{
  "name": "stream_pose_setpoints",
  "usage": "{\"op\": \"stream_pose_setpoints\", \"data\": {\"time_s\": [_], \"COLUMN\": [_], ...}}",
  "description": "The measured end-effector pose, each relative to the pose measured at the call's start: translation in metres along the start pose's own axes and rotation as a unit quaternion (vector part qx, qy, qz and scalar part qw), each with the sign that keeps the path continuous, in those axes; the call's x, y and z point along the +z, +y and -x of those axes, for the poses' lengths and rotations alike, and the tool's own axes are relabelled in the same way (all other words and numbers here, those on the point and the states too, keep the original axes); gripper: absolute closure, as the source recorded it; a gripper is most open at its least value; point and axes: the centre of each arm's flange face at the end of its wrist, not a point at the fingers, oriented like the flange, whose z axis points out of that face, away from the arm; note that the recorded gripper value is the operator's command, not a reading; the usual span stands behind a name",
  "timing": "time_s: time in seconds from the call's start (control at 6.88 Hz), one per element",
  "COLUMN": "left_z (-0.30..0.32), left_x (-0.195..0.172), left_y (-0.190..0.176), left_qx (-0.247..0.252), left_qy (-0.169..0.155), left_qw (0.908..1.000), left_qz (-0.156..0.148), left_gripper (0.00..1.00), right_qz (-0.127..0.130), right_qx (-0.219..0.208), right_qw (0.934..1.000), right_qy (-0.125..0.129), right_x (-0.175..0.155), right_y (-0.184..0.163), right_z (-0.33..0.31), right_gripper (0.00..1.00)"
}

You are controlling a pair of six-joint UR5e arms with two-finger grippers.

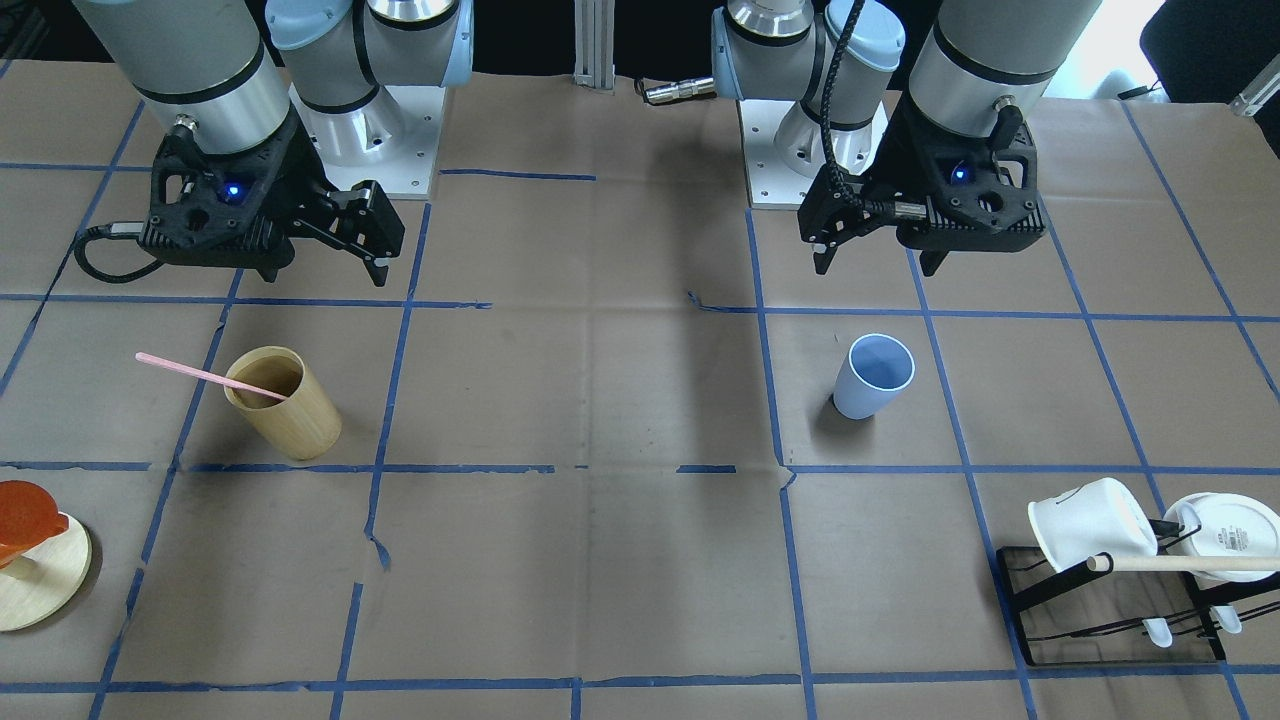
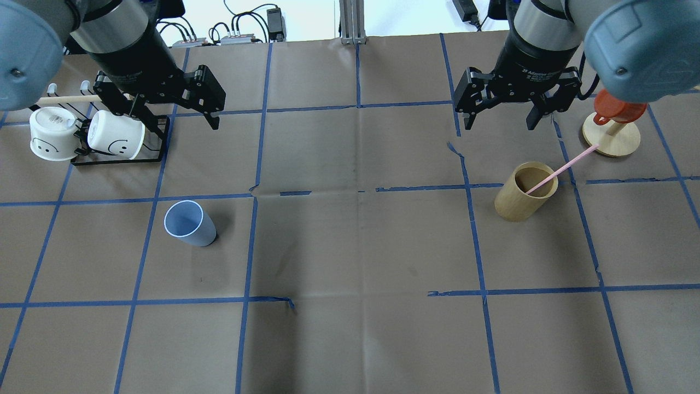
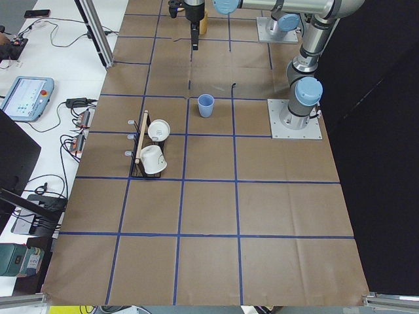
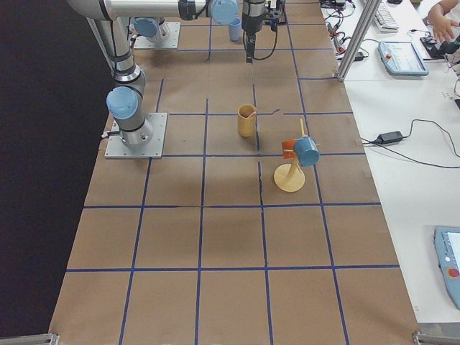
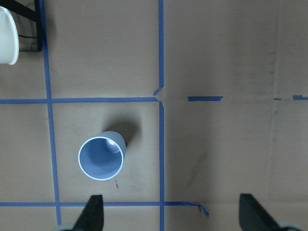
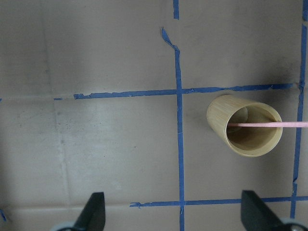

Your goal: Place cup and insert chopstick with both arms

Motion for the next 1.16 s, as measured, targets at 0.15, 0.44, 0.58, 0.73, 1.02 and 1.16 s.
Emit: {"op": "stream_pose_setpoints", "data": {"time_s": [0.15, 0.44, 0.58, 0.73, 1.02, 1.16], "left_z": [0.0005, 0.0007, 0.0017, 0.0029, 0.0039, 0.0049], "left_x": [-0.0002, -0.0011, -0.0015, -0.0022, -0.0028, -0.0026], "left_y": [-0.0001, 0.0, -0.0008, -0.0014, -0.0016, -0.0008], "left_qx": [0.0, 0.0, 0.0, 0.0, 0.001, 0.001], "left_qy": [0.0, 0.0, 0.0, 0.0, 0.0, 0.0], "left_qw": [1.0, 1.0, 1.0, 1.0, 1.0, 1.0], "left_qz": [0.0, -0.001, -0.001, -0.002, -0.002, -0.002], "left_gripper": [0.0, 0.0, 0.0, 0.0, 0.0, 0.0], "right_qz": [-0.001, -0.004, -0.005, -0.004, -0.004, -0.003], "right_qx": [0.0, 0.0, 0.0, 0.0, 0.0, -0.001], "right_qw": [1.0, 1.0, 1.0, 1.0, 1.0, 1.0], "right_qy": [0.0, 0.001, 0.002, 0.002, 0.001, 0.001], "right_x": [-0.0001, -0.0012, -0.0015, -0.0009, 0.0003, 0.0013], "right_y": [-0.0003, -0.0015, -0.0018, -0.0017, -0.0019, -0.0017], "right_z": [0.0, -0.0006, -0.001, -0.001, -0.0007, -0.0006], "right_gripper": [0.0, 0.0, 0.0, 0.0, 0.0, 0.0]}}
